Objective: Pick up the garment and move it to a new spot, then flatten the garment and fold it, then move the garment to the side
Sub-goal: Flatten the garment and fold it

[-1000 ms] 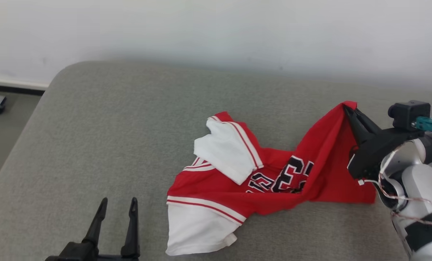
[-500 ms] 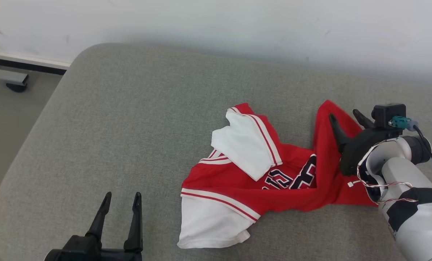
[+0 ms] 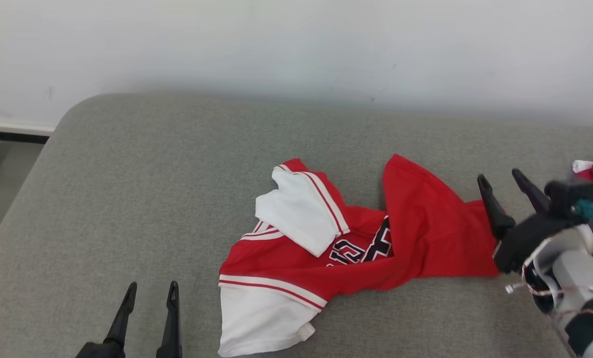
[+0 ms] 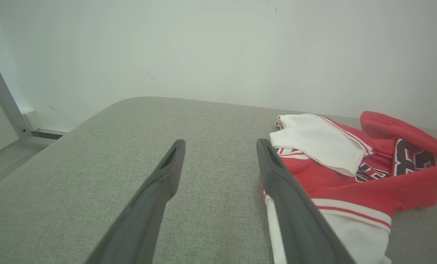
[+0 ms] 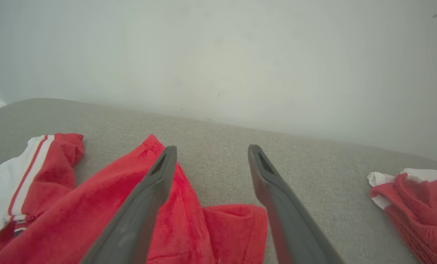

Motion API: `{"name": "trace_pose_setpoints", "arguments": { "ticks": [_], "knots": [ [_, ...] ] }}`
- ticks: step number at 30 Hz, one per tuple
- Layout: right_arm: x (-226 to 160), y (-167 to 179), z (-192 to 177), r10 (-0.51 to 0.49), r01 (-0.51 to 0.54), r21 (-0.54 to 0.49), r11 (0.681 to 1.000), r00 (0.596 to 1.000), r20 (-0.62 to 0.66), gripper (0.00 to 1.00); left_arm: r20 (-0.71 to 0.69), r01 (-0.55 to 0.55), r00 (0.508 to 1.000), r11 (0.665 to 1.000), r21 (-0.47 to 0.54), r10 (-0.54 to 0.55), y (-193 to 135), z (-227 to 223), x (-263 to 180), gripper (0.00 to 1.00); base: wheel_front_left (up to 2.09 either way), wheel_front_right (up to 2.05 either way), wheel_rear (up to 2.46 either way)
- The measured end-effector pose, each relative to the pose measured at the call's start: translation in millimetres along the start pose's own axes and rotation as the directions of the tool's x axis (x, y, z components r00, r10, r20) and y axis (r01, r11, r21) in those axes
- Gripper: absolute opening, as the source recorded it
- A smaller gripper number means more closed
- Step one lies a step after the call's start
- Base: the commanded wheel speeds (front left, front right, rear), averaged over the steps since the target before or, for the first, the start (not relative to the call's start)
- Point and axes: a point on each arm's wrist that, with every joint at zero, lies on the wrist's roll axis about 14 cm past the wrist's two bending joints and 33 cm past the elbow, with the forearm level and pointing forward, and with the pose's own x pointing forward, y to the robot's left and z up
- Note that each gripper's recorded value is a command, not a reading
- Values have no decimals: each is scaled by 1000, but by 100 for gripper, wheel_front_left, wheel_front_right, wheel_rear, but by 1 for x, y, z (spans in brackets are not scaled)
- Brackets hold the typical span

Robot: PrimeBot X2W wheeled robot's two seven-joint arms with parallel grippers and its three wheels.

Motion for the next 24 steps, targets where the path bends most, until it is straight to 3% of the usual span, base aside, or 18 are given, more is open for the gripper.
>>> {"name": "trace_pose_setpoints", "arguments": {
  "ticks": [12,24],
  "knots": [
    [-70,-18,-39,-67,71,99,993,997,-35,100,9,51,999,999,-6,-51,-16,2,-1,100,0,0,0],
    [-41,-1,-52,-19,28,66,997,989,-148,100,-4,59,998,998,0,-59,-19,-2,2,100,0,0,0]
  ]
}}
